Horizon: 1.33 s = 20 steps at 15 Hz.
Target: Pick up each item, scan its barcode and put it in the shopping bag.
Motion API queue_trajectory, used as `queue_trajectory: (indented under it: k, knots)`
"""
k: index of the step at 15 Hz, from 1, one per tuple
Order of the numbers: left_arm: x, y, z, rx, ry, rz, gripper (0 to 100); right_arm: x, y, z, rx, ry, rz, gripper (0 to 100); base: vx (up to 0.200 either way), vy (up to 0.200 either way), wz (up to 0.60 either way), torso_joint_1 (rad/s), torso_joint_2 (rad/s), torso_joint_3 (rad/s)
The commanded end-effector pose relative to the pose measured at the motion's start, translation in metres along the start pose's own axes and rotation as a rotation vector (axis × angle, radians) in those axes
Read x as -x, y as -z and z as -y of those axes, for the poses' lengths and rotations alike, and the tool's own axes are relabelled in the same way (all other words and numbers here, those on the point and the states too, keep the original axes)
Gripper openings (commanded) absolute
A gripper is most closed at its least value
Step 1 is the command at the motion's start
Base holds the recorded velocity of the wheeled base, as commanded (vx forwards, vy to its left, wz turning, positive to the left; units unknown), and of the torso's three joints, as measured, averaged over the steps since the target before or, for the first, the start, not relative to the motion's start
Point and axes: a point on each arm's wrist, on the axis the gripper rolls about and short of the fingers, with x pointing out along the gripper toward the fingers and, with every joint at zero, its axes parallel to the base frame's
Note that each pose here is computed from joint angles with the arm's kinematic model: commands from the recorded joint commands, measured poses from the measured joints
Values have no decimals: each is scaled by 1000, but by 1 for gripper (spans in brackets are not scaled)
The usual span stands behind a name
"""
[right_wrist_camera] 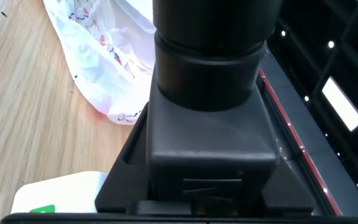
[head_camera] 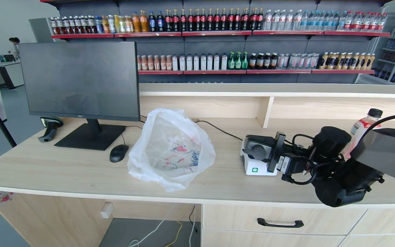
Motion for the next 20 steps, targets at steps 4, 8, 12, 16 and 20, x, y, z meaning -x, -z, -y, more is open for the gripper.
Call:
queue_trajectory:
  k: [4, 8, 12, 16, 20]
  knots:
    - [0, 0, 0, 0, -1, 0, 100, 5, 4, -3, -5, -3, -17, 0, 0, 0, 0, 0, 0, 0]
    - [0, 0, 0, 2, -1, 0, 100, 8, 10, -9, -20, -10, -32, 0, 0, 0, 0, 0, 0, 0]
    - [0, 0, 0, 0, -1, 0, 100, 10, 12, -8, -16, -6, -38, 0, 0, 0, 0, 0, 0, 0]
    - [0, 0, 0, 0, -1, 0, 100, 10, 12, -9, -17, -7, -39, 0, 0, 0, 0, 0, 0, 0]
    - [0, 0, 0, 0, -1, 0, 100, 11, 12, -7, -13, -4, -41, 0, 0, 0, 0, 0, 0, 0]
